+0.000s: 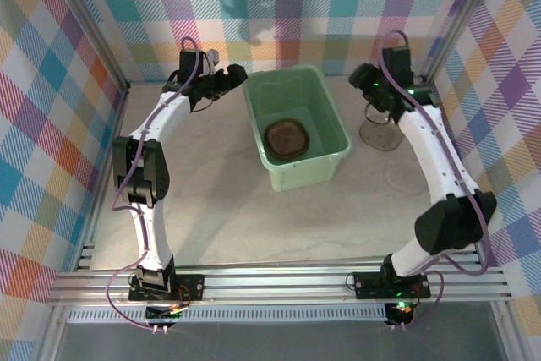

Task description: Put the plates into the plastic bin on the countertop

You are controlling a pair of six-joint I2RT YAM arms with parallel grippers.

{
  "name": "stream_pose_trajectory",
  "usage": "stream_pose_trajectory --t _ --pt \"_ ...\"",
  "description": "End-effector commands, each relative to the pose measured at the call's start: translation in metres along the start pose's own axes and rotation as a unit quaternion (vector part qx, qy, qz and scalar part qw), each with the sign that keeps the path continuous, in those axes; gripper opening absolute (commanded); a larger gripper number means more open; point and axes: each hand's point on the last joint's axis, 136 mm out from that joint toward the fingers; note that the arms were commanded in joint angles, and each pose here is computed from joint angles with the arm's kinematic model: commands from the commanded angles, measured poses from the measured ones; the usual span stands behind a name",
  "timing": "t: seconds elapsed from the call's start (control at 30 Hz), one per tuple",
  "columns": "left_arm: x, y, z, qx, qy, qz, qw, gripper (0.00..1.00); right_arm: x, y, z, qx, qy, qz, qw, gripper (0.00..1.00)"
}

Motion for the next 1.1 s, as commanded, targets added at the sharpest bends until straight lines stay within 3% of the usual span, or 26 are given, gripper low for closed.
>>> stream_pose_trajectory --t 0.0,0.23,0.43,0.6,0.77,1.07 --pt "-0.044 0.006 -0.025 -0.019 -0.040 0.043 0.998 0.86 -0.060 -0.032 -0.006 0.065 -0.039 -0.007 0.997 0.71" --pt "-0.056 -0.004 -0.032 -0.016 -0.036 0.054 0.998 0.86 -0.165 -0.070 -0.018 0.115 -0.110 0.062 0.985 0.77" --pt "-0.057 -0.012 -0.038 -0.009 -0.028 0.060 0.998 0.86 -0.230 -0.095 0.000 0.155 -0.108 0.116 0.975 0.77" --pt "-0.052 -0.021 -0.046 0.000 -0.014 0.060 0.998 0.86 -0.261 -0.096 0.019 0.178 -0.100 0.103 0.974 0.78" --pt "-0.051 -0.026 -0.053 -0.001 -0.009 0.065 0.998 0.86 -0.280 -0.090 0.030 0.169 -0.045 0.115 0.978 0.76" --pt "-0.037 -0.037 -0.053 0.010 0.008 0.074 0.997 0.87 -0.304 -0.093 0.044 0.222 -0.070 0.046 0.972 0.75"
Point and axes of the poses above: each hand's point on the last joint's axis, 136 mm out from that joint toward the fingers, its own z axis out along the fingers, its own x axis along the line the jaws close on, y = z × x, and after that the axes turned 6 degrees about -z, right-handed
